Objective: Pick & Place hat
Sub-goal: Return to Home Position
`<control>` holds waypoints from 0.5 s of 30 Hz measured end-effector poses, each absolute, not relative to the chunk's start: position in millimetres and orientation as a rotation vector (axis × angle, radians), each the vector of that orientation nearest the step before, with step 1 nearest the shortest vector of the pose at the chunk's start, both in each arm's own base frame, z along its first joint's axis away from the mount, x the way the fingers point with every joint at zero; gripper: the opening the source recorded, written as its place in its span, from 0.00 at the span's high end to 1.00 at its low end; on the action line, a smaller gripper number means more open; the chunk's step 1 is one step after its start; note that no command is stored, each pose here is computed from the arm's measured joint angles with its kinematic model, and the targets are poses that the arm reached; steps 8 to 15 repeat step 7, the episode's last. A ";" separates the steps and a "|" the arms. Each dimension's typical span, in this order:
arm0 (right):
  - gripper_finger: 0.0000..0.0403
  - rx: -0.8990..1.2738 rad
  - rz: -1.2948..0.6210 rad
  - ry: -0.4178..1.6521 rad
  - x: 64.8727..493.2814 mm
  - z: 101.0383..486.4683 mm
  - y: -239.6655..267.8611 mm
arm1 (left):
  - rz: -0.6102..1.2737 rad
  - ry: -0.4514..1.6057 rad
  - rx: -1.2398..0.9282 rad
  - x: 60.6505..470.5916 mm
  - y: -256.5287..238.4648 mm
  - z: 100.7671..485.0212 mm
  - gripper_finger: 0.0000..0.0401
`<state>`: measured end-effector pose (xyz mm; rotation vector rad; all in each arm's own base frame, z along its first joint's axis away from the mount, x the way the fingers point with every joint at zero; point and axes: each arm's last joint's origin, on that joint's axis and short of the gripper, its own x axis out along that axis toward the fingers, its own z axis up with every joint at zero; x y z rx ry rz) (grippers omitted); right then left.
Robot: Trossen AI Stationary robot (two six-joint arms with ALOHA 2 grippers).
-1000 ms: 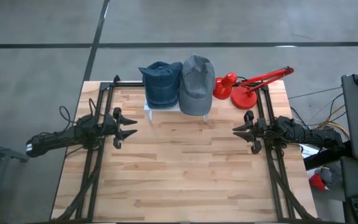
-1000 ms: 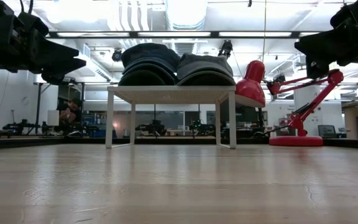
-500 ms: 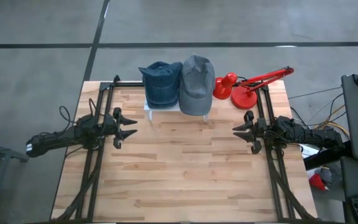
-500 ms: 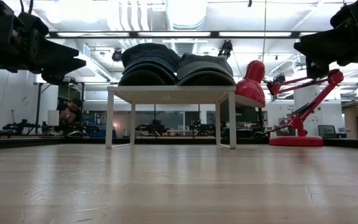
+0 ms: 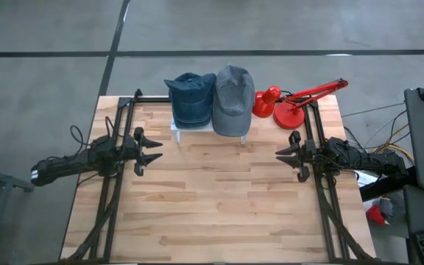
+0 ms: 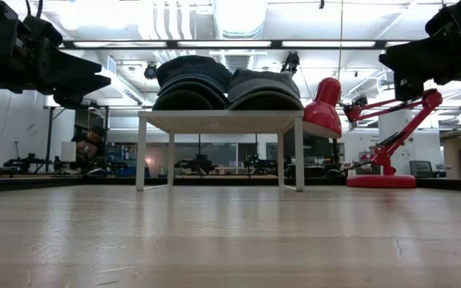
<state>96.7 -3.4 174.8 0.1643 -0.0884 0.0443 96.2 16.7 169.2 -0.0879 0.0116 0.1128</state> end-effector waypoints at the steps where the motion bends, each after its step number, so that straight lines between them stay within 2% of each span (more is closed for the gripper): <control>1: 0.83 0.164 0.044 -0.088 96.7 174.8 -3.4 | 0.113 0.011 -0.088 96.2 16.7 169.2 0.50; 15: 0.84 0.164 0.044 -0.088 96.7 174.8 -3.4 | 0.113 0.012 -0.088 96.2 16.7 169.2 0.50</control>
